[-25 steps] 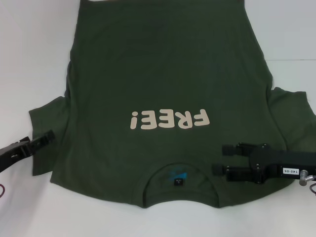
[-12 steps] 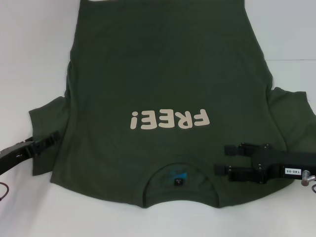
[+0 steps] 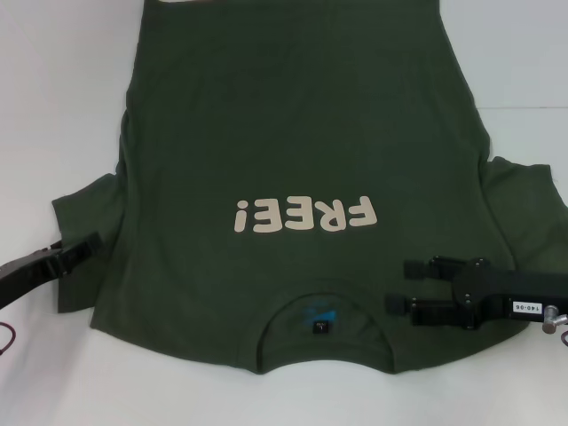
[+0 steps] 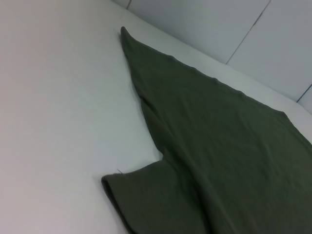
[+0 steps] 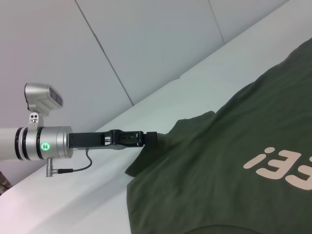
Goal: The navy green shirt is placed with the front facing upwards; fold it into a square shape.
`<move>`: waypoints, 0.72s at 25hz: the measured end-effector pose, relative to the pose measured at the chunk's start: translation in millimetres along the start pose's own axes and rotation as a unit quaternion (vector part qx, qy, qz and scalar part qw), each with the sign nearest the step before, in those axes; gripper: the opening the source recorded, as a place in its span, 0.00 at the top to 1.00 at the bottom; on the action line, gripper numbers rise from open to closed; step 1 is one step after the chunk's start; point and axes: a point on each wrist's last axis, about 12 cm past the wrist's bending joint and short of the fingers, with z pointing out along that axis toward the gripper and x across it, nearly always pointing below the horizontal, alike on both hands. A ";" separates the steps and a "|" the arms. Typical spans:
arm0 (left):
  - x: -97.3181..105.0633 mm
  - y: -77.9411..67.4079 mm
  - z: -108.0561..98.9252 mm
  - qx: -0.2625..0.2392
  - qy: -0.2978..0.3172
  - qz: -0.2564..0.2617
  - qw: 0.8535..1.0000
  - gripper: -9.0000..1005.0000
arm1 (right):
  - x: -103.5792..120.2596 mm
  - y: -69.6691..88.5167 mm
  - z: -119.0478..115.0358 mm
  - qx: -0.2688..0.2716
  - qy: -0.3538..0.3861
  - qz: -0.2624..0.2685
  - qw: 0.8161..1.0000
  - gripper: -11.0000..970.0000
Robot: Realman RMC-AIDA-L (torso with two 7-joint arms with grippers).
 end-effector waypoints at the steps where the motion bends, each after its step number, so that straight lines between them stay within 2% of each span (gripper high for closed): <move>1: -0.5 -0.1 0.2 0.000 0.000 0.000 1.000 0.19 | 0.0 0.1 0.0 0.000 0.000 0.000 1.000 0.07; 7: -1.4 0.2 1.8 -0.004 0.002 0.001 1.000 0.41 | 0.7 0.5 0.4 -0.001 0.000 0.001 1.000 0.07; 12: -2.5 -0.2 2.6 -0.004 0.003 0.001 1.000 0.66 | 0.9 0.5 0.3 -0.001 0.000 0.001 1.000 0.07; 18: -3.6 -0.3 3.0 -0.004 0.003 0.002 1.000 0.86 | 0.7 0.5 0.3 -0.001 0.000 0.001 1.000 0.07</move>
